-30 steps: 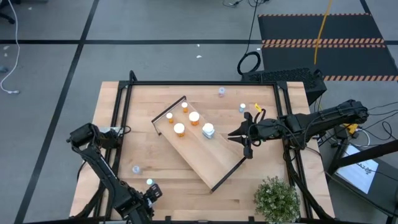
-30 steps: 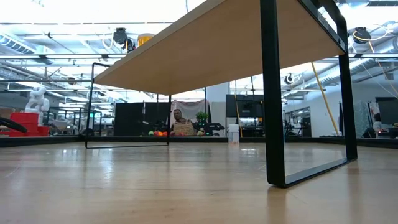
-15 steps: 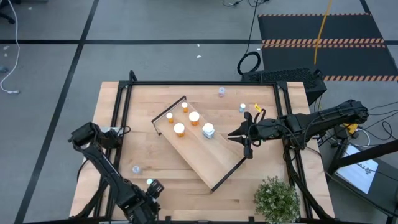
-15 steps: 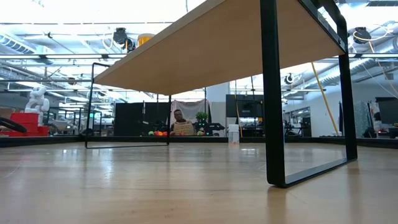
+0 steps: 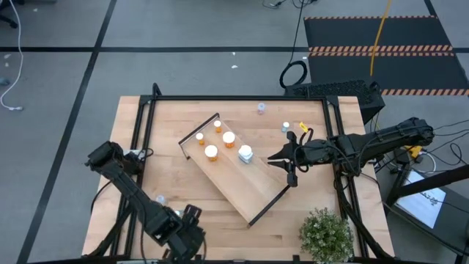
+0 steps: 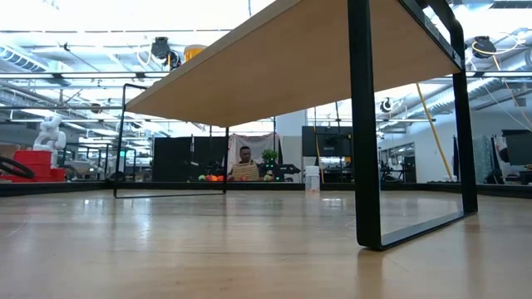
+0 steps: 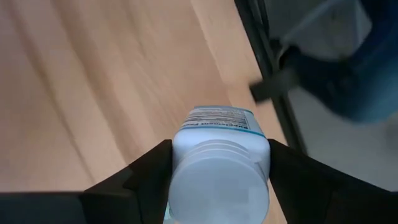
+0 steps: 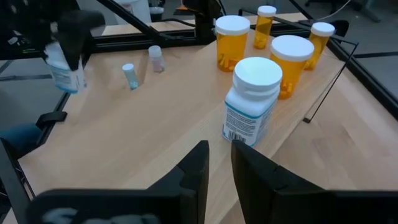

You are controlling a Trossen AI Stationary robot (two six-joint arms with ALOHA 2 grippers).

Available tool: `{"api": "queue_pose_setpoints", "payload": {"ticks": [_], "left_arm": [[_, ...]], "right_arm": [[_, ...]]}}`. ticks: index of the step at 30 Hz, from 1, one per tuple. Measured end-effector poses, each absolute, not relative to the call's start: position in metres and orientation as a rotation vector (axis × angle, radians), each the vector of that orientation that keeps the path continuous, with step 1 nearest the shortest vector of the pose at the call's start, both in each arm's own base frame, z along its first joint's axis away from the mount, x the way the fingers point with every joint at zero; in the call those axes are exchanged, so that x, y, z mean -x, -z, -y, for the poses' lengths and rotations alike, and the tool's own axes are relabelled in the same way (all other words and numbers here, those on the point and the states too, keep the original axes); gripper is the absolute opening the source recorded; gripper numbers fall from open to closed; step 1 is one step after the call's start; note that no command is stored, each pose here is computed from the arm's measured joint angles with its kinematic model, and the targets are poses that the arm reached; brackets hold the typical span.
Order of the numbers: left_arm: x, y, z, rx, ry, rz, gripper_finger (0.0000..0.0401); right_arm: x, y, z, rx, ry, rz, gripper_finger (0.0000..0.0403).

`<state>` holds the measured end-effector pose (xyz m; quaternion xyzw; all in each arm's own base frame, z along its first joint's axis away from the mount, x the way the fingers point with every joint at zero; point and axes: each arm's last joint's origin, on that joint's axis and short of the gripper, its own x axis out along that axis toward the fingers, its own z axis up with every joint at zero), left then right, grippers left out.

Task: Pick and place medicine bottles onto shelf by color
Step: Put the white pill bottle on the shelf aligned with the white pill bottle

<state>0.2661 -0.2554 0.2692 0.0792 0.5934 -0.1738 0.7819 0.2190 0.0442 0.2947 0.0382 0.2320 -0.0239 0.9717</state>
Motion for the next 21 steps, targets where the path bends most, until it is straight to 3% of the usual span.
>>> {"api": "queue_pose_setpoints", "payload": {"ticks": [9,21], "left_arm": [[-0.295,-0.324,0.219,0.052,0.200,-1.252,0.0242],[-0.333,-0.356,0.148,0.291,-0.074,-1.165,0.0245]], "right_arm": [[-0.219,-0.295,-0.044,-0.035,0.037,-0.468,0.0061],[-0.221,-0.281,-0.049,-0.066,-0.074,-0.426,0.0061]]}}
